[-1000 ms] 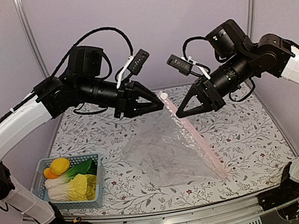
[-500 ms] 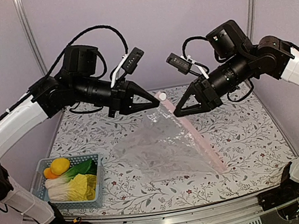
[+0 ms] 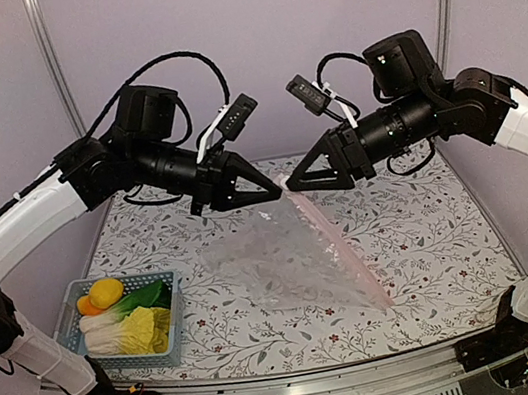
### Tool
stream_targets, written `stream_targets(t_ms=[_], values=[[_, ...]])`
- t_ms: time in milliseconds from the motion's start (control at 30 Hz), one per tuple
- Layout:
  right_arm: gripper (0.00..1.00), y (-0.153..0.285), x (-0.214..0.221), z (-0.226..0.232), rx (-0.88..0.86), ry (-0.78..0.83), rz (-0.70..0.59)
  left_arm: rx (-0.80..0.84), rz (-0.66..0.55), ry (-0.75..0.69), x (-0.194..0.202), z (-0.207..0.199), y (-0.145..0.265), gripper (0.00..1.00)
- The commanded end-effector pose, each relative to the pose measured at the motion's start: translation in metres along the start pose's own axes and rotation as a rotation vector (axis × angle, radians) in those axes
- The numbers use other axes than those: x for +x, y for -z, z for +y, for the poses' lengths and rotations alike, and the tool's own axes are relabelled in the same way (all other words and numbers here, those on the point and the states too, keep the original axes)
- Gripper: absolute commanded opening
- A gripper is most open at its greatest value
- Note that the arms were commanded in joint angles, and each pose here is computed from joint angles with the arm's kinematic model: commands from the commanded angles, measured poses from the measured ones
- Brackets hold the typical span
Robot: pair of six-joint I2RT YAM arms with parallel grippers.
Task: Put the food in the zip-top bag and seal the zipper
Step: Pass from the right arm to the left, then hold the zipper food storage bag among the zipper food storage bags.
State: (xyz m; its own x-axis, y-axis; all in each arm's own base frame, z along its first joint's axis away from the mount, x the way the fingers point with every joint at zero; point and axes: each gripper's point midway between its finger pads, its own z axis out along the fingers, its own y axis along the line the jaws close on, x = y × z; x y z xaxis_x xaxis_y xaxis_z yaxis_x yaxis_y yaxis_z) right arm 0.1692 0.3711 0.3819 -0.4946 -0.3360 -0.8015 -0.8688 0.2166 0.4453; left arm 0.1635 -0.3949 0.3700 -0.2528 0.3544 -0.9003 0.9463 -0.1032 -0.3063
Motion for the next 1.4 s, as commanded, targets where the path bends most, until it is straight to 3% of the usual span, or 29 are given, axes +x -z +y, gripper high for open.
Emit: stream_targets(t_ms=[0,367,800,1133,1367], values=[[0.54,0.0,-0.012,0.008,0.018,0.041,-0.049,-0.017,0.009,0.013,0.005,0.003,0.005,0.0],[0.3,-0.003,-0.012,0.009,0.017,0.047,-0.047,-0.03,0.01,0.028,0.005,0.007,0.004,0.0],[0.18,-0.009,-0.006,0.015,-0.027,0.04,-0.025,-0.054,0.001,0.056,0.003,0.013,0.004,0.0],[0.0,-0.009,-0.005,0.011,-0.006,0.042,-0.032,-0.022,-0.011,0.056,0.001,0.007,0.004,0.03],[0.0,-0.011,-0.003,0.008,0.004,0.037,-0.027,-0.003,-0.019,0.052,0.0,0.003,0.004,0.04]])
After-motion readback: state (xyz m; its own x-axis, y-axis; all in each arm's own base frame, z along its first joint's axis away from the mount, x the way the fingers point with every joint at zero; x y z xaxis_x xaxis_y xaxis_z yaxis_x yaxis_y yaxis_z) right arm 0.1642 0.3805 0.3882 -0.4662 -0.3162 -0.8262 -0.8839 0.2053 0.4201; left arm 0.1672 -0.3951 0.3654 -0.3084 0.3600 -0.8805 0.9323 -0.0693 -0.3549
